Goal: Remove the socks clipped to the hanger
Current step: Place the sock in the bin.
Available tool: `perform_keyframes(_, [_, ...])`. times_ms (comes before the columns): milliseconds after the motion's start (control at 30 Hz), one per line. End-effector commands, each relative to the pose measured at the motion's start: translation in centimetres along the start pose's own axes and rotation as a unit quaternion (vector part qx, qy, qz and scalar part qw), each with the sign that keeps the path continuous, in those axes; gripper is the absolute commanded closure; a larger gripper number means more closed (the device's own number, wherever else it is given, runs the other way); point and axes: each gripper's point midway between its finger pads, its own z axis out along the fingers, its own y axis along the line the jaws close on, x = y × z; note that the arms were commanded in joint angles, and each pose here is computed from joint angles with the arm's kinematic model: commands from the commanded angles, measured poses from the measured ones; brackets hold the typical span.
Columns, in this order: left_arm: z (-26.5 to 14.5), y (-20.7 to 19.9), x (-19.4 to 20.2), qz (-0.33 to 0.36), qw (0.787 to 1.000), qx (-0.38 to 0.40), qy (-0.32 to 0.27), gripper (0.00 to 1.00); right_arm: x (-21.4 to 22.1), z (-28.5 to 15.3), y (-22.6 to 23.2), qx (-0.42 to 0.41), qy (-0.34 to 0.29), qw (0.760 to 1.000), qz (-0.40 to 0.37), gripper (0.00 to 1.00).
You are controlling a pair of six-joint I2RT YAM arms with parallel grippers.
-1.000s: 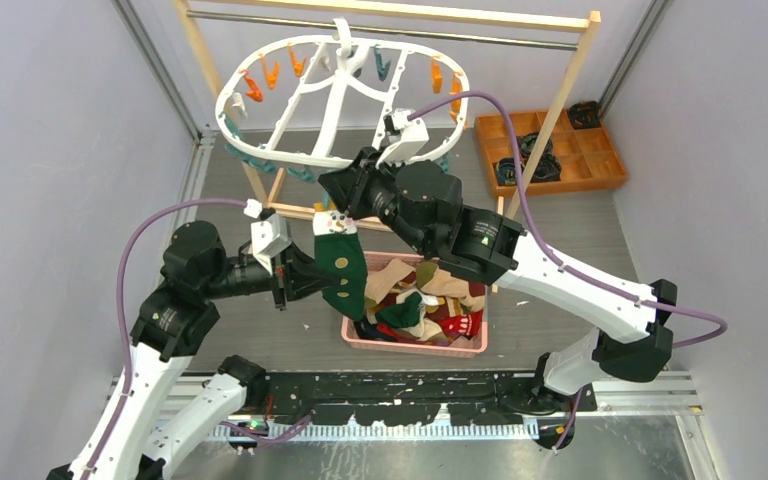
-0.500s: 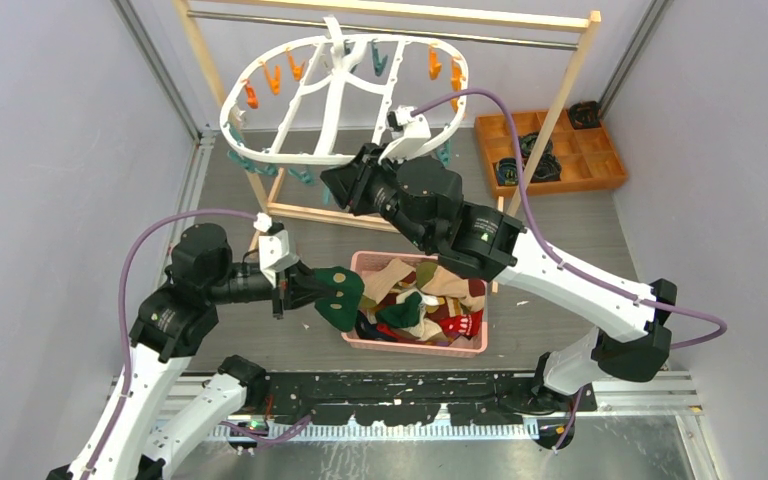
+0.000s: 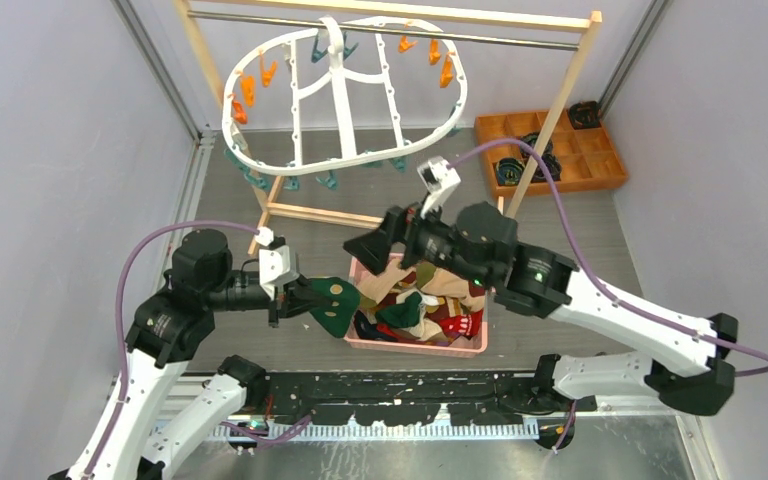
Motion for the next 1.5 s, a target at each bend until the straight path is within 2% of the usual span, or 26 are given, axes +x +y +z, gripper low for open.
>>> perform_keyframes(0, [-0.3, -0.7, -1.7, 0.025, 0.999, 0.015, -0.017, 1.00, 1.5, -3.4, 2.5, -0.097, 0.000, 0.995, 0.014, 0.00])
perform_keyframes(133, [-0.2, -0.7, -2.3, 0.014, 0.999, 0.020, -0.026, 1.00, 4.0, -4.3, 4.8, -0.159, 0.005, 0.987, -0.006, 0.03])
perform_keyframes(267, [-0.2, -1.0, -2.8, 0.012, 0.999, 0.031, -0.030, 1.00, 6.5, -3.8, 6.4, -0.201, 0.032, 0.979, -0.024, 0.14])
perform_keyframes(367, [-0.2, -1.2, -3.0, 0.014, 0.999, 0.036, -0.029, 1.00, 7.1, -3.1, 6.5, -0.209, 0.031, 0.977, -0.025, 0.27])
perform_keyframes(433, [-0.3, -1.3, -3.0, 0.016, 0.999, 0.040, -0.028, 1.00, 7.0, -2.9, 6.6, -0.212, 0.027, 0.977, -0.027, 0.41])
perform_keyframes(567, [-0.5, -1.5, -3.2, 0.017, 0.999, 0.042, -0.027, 1.00, 6.9, -3.0, 6.2, -0.198, 0.031, 0.979, -0.025, 0.90])
perform_keyframes(600, [-0.5, -1.5, -3.2, 0.018, 0.999, 0.040, -0.026, 1.00, 6.9, -3.2, 5.8, -0.187, 0.032, 0.982, -0.020, 0.98])
perform_keyframes(633, [-0.5, -1.3, -3.1, 0.017, 0.999, 0.033, -0.024, 0.98, 6.6, -3.4, 5.2, -0.176, 0.028, 0.984, -0.013, 0.99])
perform_keyframes(667, [-0.5, -1.1, -3.0, 0.015, 0.999, 0.027, -0.020, 0.83, 6.3, -3.6, 4.4, -0.157, 0.024, 0.987, -0.004, 0.99])
perform_keyframes(733, [-0.6, -0.3, -2.6, 0.002, 1.000, 0.001, -0.012, 0.11, 6.6, -4.2, 2.7, -0.124, 0.032, 0.992, 0.013, 0.99])
perform_keyframes(767, [-0.6, 0.1, -2.1, -0.004, 1.000, -0.012, -0.004, 0.02, 7.1, -4.6, 1.7, -0.103, 0.044, 0.993, 0.021, 0.99])
perform_keyframes(867, [-0.8, 2.4, -0.1, -0.020, 0.996, -0.074, 0.037, 0.00, 8.8, -5.9, -1.4, -0.035, 0.087, 0.995, 0.038, 0.99])
perform_keyframes(1000, [-1.5, 7.6, 4.0, -0.029, 0.977, -0.182, 0.104, 0.00, 12.8, -6.8, -6.4, 0.062, 0.164, 0.982, 0.065, 0.99])
perform_keyframes(1267, [-3.2, 13.7, 6.0, -0.170, 0.952, -0.232, 0.102, 0.00, 17.6, -3.9, -16.8, 0.171, 0.208, 0.955, 0.125, 0.99])
perform_keyframes(1467, [-4.6, 15.4, 8.5, -0.196, 0.934, -0.270, 0.129, 0.00, 21.5, -3.8, -25.6, 0.329, 0.226, 0.914, 0.072, 0.99])
